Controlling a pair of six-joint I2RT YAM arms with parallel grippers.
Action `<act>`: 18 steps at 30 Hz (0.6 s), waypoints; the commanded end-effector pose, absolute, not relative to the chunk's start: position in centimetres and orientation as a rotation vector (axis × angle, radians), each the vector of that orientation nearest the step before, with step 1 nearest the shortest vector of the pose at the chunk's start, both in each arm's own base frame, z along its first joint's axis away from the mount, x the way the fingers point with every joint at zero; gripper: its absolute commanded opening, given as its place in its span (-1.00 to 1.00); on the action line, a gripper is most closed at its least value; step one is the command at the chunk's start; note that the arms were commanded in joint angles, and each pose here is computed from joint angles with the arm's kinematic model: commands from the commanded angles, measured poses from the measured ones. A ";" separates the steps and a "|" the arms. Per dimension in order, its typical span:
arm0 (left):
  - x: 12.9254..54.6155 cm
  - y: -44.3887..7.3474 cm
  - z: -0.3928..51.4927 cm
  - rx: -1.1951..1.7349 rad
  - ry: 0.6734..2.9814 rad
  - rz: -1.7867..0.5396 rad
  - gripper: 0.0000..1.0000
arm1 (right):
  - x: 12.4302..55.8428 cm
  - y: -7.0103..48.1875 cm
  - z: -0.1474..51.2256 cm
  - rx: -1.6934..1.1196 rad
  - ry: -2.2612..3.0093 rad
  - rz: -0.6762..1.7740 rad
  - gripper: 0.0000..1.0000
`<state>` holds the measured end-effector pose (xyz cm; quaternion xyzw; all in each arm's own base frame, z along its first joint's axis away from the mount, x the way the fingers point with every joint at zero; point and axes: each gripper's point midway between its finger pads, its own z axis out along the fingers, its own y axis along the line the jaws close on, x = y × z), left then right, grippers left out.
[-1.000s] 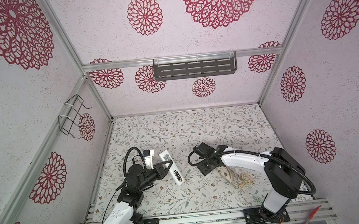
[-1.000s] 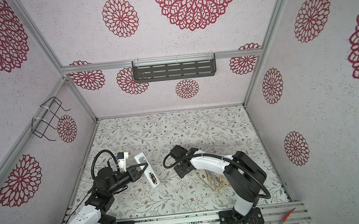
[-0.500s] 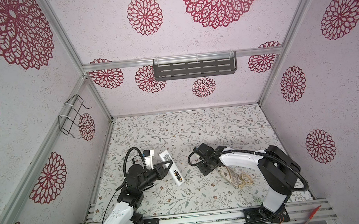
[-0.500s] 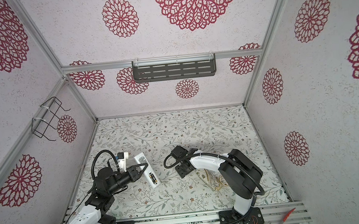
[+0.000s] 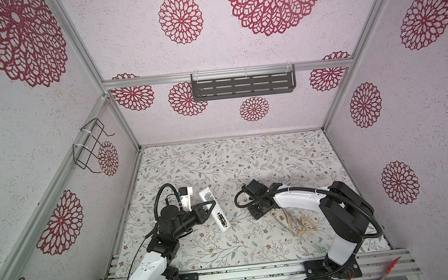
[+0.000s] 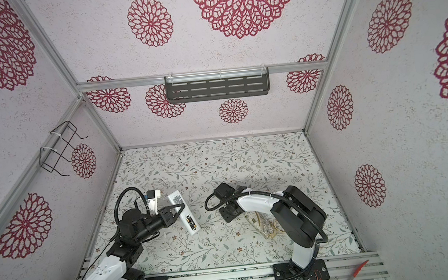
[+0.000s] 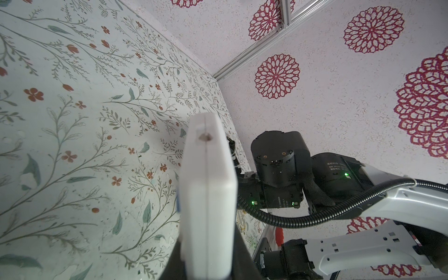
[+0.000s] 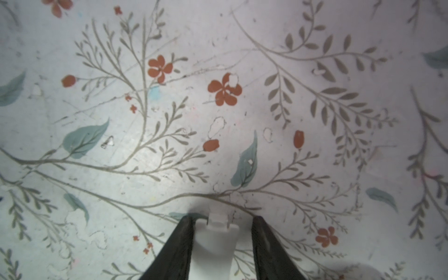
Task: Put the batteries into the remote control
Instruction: 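Lower the right gripper over the white battery cover and grasp it, then lift the battery cover off the table with the right gripper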
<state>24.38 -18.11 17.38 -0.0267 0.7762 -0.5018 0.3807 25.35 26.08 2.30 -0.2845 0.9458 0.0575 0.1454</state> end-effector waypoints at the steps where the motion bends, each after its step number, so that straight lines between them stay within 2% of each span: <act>1: 24.5 -18.3 18.3 -0.033 1.938 -1.285 -1.00 | 25.0 25.5 1.5 -0.809 2.764 0.149 -0.17; 18: 24.6 -18.4 17.9 -0.037 1.950 -1.283 -1.00 | 24.4 25.2 1.6 -0.825 2.762 0.118 -0.34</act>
